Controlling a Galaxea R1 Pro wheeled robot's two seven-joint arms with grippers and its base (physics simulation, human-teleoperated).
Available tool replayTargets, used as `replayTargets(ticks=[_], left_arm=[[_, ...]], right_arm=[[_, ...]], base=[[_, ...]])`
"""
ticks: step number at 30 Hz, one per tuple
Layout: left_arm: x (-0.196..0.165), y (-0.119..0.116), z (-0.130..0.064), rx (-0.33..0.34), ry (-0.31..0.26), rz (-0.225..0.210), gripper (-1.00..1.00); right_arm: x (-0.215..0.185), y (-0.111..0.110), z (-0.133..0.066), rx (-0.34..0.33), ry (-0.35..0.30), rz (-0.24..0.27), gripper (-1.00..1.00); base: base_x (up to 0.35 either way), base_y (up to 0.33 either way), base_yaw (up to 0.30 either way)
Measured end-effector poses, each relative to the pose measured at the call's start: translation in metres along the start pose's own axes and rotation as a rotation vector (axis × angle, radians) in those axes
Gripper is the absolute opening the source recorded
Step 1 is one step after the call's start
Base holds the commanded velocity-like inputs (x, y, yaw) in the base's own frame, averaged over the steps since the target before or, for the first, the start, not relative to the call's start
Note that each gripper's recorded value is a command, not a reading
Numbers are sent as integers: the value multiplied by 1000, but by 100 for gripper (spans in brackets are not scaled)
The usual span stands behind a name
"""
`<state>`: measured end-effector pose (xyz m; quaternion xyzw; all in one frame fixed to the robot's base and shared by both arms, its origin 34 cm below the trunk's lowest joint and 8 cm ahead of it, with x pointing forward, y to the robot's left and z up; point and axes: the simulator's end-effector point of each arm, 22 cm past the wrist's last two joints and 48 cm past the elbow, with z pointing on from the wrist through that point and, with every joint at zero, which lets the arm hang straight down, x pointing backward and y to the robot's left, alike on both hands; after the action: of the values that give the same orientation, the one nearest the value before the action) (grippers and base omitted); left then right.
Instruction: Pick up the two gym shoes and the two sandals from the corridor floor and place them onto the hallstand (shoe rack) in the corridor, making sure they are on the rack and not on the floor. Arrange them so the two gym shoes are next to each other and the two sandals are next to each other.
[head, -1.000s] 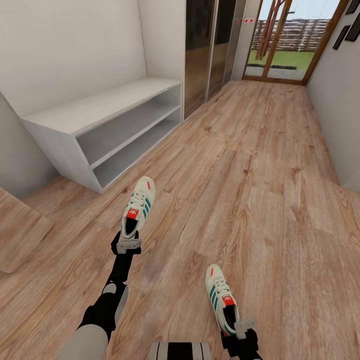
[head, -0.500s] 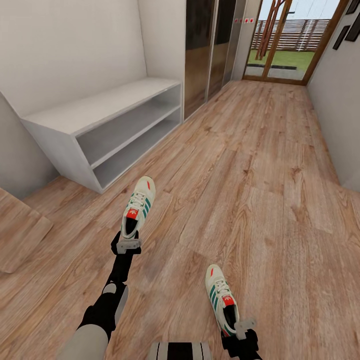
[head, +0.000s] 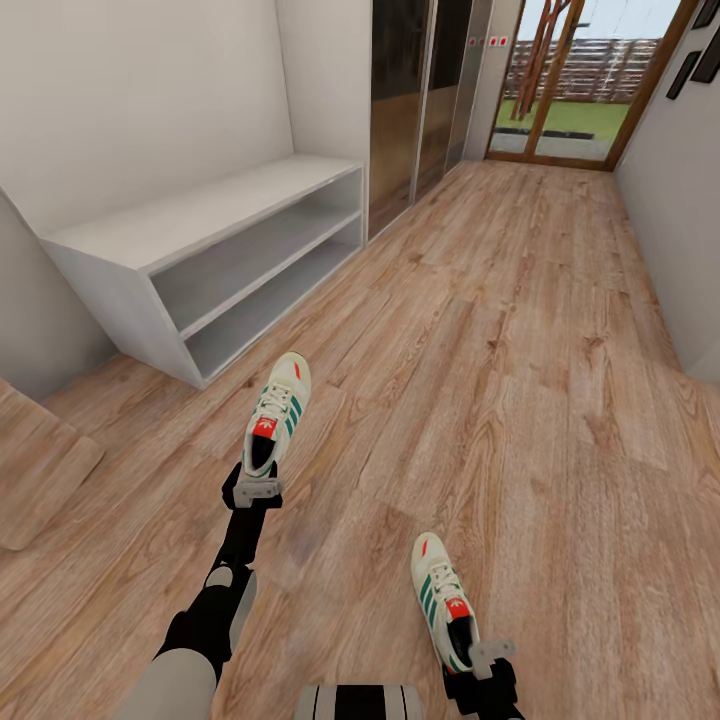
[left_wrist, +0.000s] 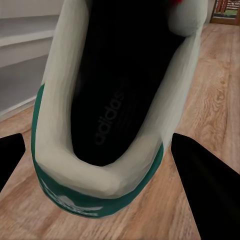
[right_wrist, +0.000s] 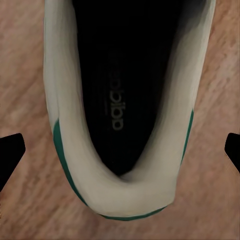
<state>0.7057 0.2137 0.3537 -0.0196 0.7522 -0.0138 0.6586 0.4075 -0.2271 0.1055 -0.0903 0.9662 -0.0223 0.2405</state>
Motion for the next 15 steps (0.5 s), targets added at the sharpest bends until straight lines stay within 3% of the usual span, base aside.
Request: replayTargets(ticks=[15], left_arm=[[0, 0, 0, 0, 0, 0, -100]], right_arm=[[0, 0, 0, 0, 0, 0, 100]], base=[[7, 0, 0]])
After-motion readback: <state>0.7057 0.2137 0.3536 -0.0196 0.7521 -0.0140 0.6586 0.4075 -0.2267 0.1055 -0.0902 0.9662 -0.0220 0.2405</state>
